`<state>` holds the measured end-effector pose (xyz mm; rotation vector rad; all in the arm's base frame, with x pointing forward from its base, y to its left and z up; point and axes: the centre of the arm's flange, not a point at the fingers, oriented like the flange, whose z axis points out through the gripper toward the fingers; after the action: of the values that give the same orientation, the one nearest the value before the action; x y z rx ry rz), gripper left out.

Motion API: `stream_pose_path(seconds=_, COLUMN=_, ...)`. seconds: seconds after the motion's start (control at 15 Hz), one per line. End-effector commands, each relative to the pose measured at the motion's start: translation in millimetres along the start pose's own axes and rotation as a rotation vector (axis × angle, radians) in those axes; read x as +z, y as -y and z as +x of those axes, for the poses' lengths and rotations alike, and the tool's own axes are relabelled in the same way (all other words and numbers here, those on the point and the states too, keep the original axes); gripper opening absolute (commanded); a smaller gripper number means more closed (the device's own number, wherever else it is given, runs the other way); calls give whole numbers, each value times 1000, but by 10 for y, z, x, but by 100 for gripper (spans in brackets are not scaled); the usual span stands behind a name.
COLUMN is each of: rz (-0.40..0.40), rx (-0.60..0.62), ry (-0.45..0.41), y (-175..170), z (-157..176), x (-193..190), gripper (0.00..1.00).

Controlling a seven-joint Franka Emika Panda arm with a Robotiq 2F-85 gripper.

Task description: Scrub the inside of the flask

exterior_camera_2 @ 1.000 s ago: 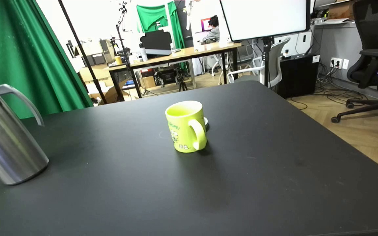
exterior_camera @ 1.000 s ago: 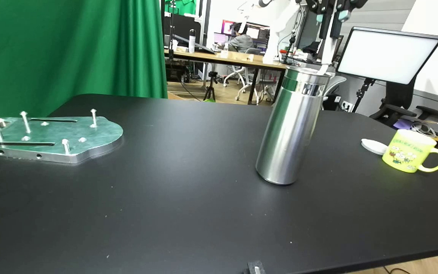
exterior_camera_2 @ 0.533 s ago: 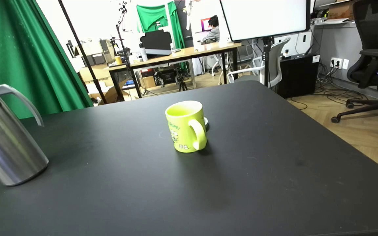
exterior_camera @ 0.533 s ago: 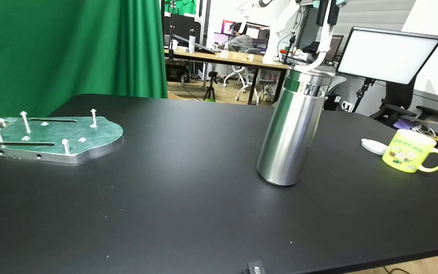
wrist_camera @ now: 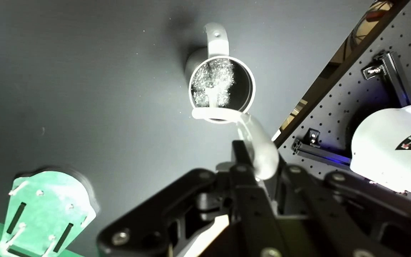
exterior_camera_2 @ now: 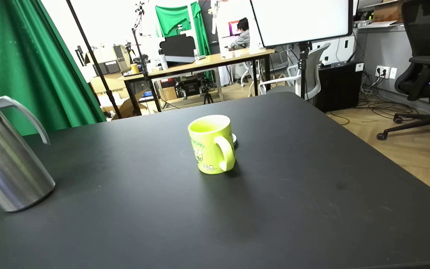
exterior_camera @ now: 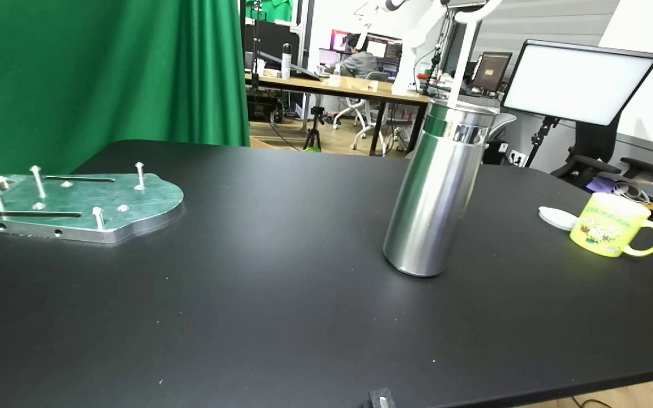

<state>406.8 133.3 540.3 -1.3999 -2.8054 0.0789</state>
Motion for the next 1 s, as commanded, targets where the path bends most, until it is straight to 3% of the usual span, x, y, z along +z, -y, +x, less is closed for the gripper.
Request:
stream_pose_path(seconds=0.0, rz=17, rx=43, ry=-36, y=-44, z=-185, x=425, gripper=4)
stream_pose_path(seconds=0.27, rz=79, rx=100, ry=-83, y=-142, z=-434, x=1131, gripper=4)
stream_pose_path(seconds=0.47, rz=129, rx=109, ry=-72, y=-191, z=-471, x=1215, gripper=4)
stream_pose_path(seconds=0.73, rz=155, rx=65, ry=-10, y=-219, z=-300, x=559, gripper=4)
stream_pose_path(seconds=0.93, rz=95, rx=29, ry=45, y=-118, z=-117, x=-10, gripper=4)
